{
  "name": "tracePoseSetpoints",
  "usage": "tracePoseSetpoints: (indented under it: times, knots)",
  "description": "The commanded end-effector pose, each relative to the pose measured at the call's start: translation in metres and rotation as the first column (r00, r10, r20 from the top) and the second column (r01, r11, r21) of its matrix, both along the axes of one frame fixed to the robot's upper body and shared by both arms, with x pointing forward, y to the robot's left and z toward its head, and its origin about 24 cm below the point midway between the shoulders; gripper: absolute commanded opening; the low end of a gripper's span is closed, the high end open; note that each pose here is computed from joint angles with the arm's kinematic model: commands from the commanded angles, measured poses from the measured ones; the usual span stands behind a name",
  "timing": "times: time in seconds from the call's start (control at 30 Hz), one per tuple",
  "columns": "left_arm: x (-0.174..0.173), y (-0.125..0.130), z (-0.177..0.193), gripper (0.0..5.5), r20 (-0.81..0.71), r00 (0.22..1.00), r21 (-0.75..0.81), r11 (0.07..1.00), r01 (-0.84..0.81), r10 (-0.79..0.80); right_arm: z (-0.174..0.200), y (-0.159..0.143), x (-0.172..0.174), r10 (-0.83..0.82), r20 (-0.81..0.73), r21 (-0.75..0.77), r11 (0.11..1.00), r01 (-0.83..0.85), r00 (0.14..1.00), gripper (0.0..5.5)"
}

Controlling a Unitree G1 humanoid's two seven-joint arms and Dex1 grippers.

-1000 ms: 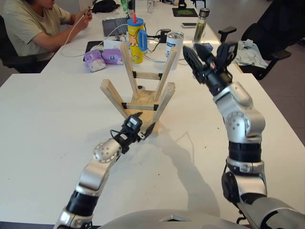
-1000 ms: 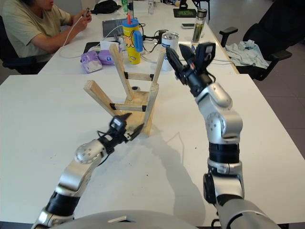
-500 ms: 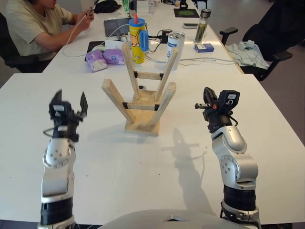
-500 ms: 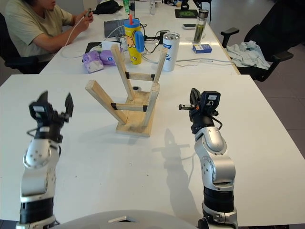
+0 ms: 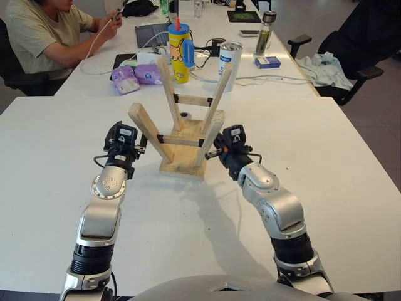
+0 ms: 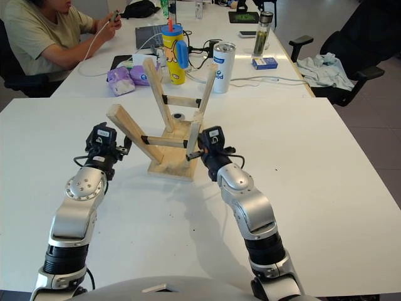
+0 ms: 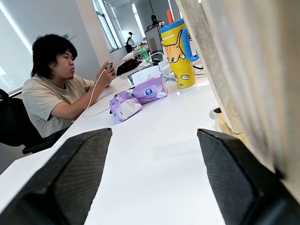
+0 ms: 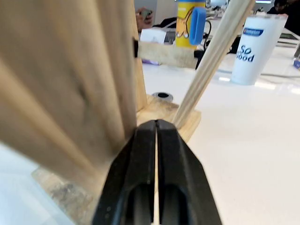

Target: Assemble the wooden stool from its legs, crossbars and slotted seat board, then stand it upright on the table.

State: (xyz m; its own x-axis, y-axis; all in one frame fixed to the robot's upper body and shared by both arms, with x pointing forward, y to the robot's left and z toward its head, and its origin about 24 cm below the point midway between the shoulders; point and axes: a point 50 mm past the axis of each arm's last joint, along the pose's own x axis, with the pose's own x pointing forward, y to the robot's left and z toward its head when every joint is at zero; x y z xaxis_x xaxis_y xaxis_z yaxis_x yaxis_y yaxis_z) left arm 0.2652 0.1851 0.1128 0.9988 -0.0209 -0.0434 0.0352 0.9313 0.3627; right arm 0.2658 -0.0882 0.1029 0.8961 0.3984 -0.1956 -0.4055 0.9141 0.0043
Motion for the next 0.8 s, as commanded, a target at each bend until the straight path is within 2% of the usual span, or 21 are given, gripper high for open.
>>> tracePoseSetpoints:
  times: [0.03,0.17,0.27,0.37,0.5,0.67,0.8]
  knots:
    - [-0.011,0.032,-0.026,3.4,-0.117,0.989,0.056,0.995,-0.085,0.091,-0.003,-0.032,0.016,-0.053,0.021,-0.044,0.998,0.054,0.998,0.02]
    - [-0.034,0.041,-0.051,3.4,-0.222,0.964,0.061,0.989,-0.134,0.144,0.013,-0.036,0.044,0.005,0.125,0.021,1.0,-0.008,0.992,0.02]
    - [-0.049,0.025,-0.063,3.4,-0.278,0.957,0.045,0.997,-0.069,0.079,0.027,-0.027,0.061,0.15,0.21,0.044,0.986,-0.163,0.966,0.02]
    - [-0.053,0.01,-0.07,3.4,-0.314,0.949,0.028,1.0,-0.011,0.019,0.034,-0.011,0.068,0.344,0.266,-0.005,0.935,-0.356,0.9,0.02]
    - [-0.05,0.006,-0.079,3.4,-0.352,0.936,0.039,0.999,0.0,0.014,0.031,0.012,0.051,0.618,0.258,-0.059,0.778,-0.626,0.743,0.02]
    - [-0.039,0.0,-0.084,3.4,-0.355,0.935,0.034,0.999,-0.003,0.016,0.028,0.032,0.026,0.755,0.244,-0.023,0.632,-0.775,0.609,0.02]
    - [-0.033,-0.003,-0.084,3.4,-0.343,0.939,0.024,1.0,-0.015,0.022,0.02,0.051,0.016,0.755,0.219,0.005,0.633,-0.774,0.618,0.02]
